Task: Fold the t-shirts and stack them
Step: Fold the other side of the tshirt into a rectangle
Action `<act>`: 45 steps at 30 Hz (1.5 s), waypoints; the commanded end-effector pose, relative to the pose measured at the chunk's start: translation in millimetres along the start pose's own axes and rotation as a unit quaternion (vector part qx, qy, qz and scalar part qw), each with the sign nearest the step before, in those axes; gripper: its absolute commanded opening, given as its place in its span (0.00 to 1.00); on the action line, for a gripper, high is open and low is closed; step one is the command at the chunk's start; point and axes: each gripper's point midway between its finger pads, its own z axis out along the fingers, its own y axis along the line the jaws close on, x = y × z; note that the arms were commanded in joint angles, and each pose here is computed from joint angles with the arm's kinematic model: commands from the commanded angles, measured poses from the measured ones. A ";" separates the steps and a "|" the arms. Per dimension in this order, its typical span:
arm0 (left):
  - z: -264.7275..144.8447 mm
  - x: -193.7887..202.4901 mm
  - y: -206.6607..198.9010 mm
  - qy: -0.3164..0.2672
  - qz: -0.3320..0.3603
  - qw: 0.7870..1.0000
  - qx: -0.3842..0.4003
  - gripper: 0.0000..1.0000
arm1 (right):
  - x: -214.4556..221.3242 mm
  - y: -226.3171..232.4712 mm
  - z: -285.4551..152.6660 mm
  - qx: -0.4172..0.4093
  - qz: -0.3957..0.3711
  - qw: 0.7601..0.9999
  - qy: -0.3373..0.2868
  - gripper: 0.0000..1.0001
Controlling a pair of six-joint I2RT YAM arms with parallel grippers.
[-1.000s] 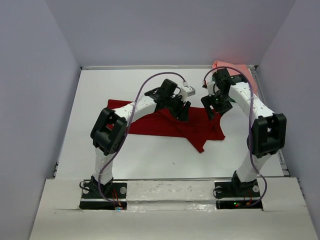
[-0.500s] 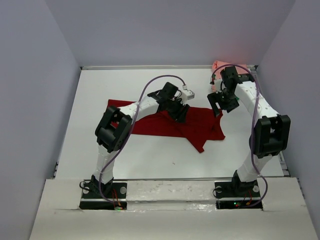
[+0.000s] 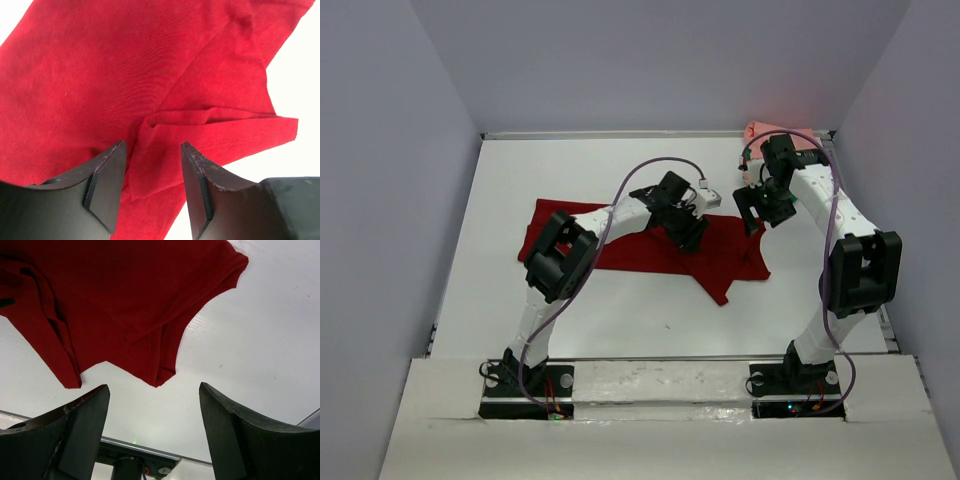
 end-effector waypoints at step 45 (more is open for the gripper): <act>5.2 -35.5 -3.5 -0.018 0.039 0.999 -0.028 0.00 | 13.0 21.2 -14.6 -0.056 -0.022 0.998 -0.010 0.65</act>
